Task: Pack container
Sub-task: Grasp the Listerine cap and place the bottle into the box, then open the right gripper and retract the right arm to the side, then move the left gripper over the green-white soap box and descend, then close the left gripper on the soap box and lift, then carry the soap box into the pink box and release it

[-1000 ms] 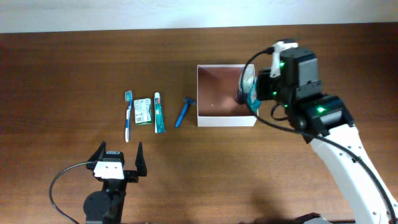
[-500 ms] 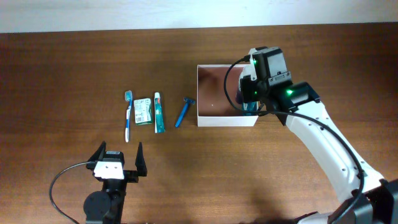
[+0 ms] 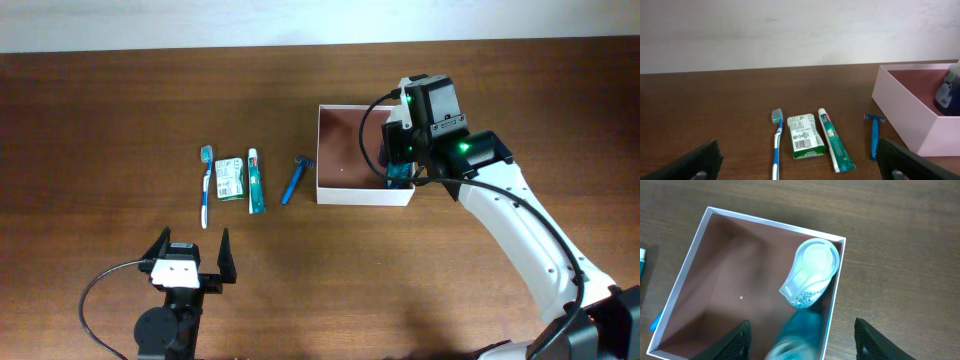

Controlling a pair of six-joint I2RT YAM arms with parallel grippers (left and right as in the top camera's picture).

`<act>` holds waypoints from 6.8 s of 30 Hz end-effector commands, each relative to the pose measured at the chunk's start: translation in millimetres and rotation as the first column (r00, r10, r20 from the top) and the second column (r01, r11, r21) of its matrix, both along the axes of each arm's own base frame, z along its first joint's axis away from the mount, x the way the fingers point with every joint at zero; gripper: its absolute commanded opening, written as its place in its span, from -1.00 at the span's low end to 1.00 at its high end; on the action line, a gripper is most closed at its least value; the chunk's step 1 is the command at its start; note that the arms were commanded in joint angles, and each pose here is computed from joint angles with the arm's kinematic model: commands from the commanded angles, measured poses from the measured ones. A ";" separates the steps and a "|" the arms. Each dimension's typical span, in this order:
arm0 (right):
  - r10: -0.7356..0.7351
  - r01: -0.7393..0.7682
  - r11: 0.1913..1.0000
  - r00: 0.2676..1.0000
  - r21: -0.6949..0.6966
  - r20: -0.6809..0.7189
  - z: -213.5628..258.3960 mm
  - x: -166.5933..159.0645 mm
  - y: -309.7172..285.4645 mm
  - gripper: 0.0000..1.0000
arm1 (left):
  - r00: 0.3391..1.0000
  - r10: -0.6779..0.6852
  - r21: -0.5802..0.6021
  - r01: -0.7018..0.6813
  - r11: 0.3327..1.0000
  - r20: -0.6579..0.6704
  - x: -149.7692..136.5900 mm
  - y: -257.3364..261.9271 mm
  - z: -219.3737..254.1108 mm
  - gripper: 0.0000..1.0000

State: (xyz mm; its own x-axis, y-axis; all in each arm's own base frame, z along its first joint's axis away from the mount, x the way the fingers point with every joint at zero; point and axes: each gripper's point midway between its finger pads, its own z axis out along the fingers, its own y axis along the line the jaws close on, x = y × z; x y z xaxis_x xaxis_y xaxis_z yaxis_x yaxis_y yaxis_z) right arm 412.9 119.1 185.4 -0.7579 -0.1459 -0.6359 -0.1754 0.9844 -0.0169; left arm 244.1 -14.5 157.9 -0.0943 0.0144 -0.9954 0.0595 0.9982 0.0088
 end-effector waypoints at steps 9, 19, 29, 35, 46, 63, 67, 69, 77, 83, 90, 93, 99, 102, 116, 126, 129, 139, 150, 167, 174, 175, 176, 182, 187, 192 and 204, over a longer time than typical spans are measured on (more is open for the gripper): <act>-0.076 0.079 0.997 0.979 -0.005 0.190 69.5 13.6 -16.4 0.32 | 1.000 -0.015 0.018 0.015 1.000 0.002 -0.1 -2.2 -1.3 0.99; -0.365 0.369 0.929 0.916 0.006 0.164 82.9 5.7 -132.6 0.49 | 1.000 -0.015 0.018 0.015 1.000 0.002 -0.1 -2.2 -1.3 0.99; -0.630 0.631 0.775 0.775 -0.017 0.057 59.8 -30.1 -249.1 0.97 | 1.000 -0.015 0.018 0.015 1.000 0.002 -0.1 -2.3 -1.3 0.99; -0.629 0.631 0.776 0.775 -0.018 0.056 59.3 -29.8 -249.0 0.97 | 1.000 -0.015 0.018 0.015 1.000 0.002 -0.1 -2.2 -1.3 0.99; -0.629 0.631 0.776 0.775 -0.018 0.056 59.3 -29.8 -249.0 0.97 | 0.994 0.025 0.013 -0.027 1.000 0.103 1.4 4.6 23.7 0.99; -0.629 0.631 0.776 0.775 -0.018 0.056 59.3 -29.8 -249.0 0.97 | 0.989 0.032 0.092 -0.019 0.996 -0.142 20.7 5.5 90.1 0.99; -0.629 0.631 0.776 0.775 -0.018 0.056 59.3 -29.8 -249.0 0.97 | 0.949 0.022 0.099 0.010 0.995 -0.313 55.5 0.9 78.0 0.99; -0.629 0.631 0.776 0.775 -0.018 0.056 59.3 -29.8 -249.0 0.97 | 0.915 0.017 0.100 0.026 0.995 -0.404 77.6 -1.7 52.6 0.99; -0.629 0.631 0.776 0.775 -0.018 0.056 59.2 -29.7 -248.9 0.97 | 0.827 -0.110 0.022 0.146 0.989 -0.551 121.7 -27.3 -24.3 0.99; -0.629 0.631 0.776 0.775 -0.018 0.056 59.3 -29.8 -249.0 0.97 | 0.836 -0.110 0.023 0.145 0.989 -0.537 155.3 -29.3 -55.5 0.99; -0.629 0.631 0.776 0.775 -0.018 0.056 59.3 -29.8 -249.0 0.97 | 0.814 -0.107 0.008 0.135 0.991 -0.571 156.3 -29.4 -73.1 0.94; -0.629 0.631 0.776 0.775 -0.018 0.056 59.3 -29.8 -249.0 0.97 | 0.800 -0.098 -0.039 0.094 0.995 -0.592 155.6 -29.0 -81.9 0.94; -0.629 0.631 0.776 0.775 -0.018 0.056 59.3 -29.8 -249.0 0.97 | 0.733 -0.014 -0.059 -0.035 0.998 -0.680 147.5 -16.4 -116.9 0.93; -0.629 0.631 0.776 0.775 -0.018 0.056 59.3 -29.8 -249.0 0.97 | 0.722 -0.014 -0.062 -0.041 0.997 -0.692 148.1 -16.6 -126.4 0.99; -0.629 0.631 0.776 0.775 -0.018 0.056 59.3 -29.8 -249.0 0.97 | 0.754 -0.021 -0.067 -0.031 0.997 -0.656 163.3 -20.3 -133.3 0.61; -0.629 0.631 0.776 0.775 -0.018 0.056 59.3 -29.8 -249.0 0.97 | 0.767 -0.036 -0.068 -0.010 0.998 -0.640 166.2 -28.5 -129.9 0.29; -0.629 0.631 0.776 0.775 -0.018 0.056 59.3 -29.8 -249.0 0.97 | 0.776 -0.036 -0.064 -0.006 0.998 -0.630 168.4 -31.2 -127.9 0.28; -0.629 0.631 0.776 0.775 -0.018 0.056 59.3 -29.8 -249.0 0.97 | 0.748 0.019 -0.021 -0.044 0.999 -0.664 165.0 -21.7 -146.8 0.29; -0.629 0.631 0.776 0.775 -0.018 0.056 59.3 -29.8 -249.0 0.97 | 0.782 0.016 -0.029 -0.043 0.999 -0.623 174.7 -22.4 -136.7 -0.34; -0.629 0.631 0.776 0.775 -0.018 0.056 59.3 -29.7 -249.0 0.97 | 0.830 0.012 -0.040 -0.041 0.998 -0.558 180.4 -22.9 -99.2 -0.46; -0.629 0.631 0.776 0.775 -0.018 0.056 59.3 -29.8 -249.0 0.97 | 0.864 0.003 -0.050 -0.033 0.998 -0.503 174.3 -24.2 -58.1 -0.49; -0.629 0.631 0.776 0.775 -0.018 0.056 59.3 -29.8 -249.0 0.97 | 0.875 -0.008 -0.055 -0.021 0.998 -0.485 172.9 -28.1 -47.7 -0.52; -0.629 0.631 0.776 0.775 -0.018 0.056 59.3 -29.8 -249.0 0.97 | 0.887 -0.028 -0.060 0.001 0.998 -0.461 170.8 -35.8 -35.1 -0.53; -0.629 0.631 0.776 0.775 -0.018 0.056 59.3 -29.8 -249.0 0.98 | 0.924 -0.181 -0.077 0.164 0.983 -0.336 153.2 -98.1 19.2 -0.53; -0.629 0.631 0.776 0.775 -0.018 0.056 59.3 -29.8 -249.0 0.97 | 0.914 -0.308 -0.092 0.294 0.951 -0.265 139.6 -150.9 40.7 -0.54; -0.629 0.631 0.776 0.775 -0.018 0.056 59.3 -29.8 -249.0 0.97 | 0.898 -0.393 -0.157 0.367 0.917 -0.198 128.1 -188.0 57.9 -0.54; -0.629 0.631 0.776 0.775 -0.018 0.056 59.3 -29.8 -249.0 0.97 | 0.864 -0.500 -0.172 0.485 0.857 -0.053 114.8 -239.2 84.5 -0.55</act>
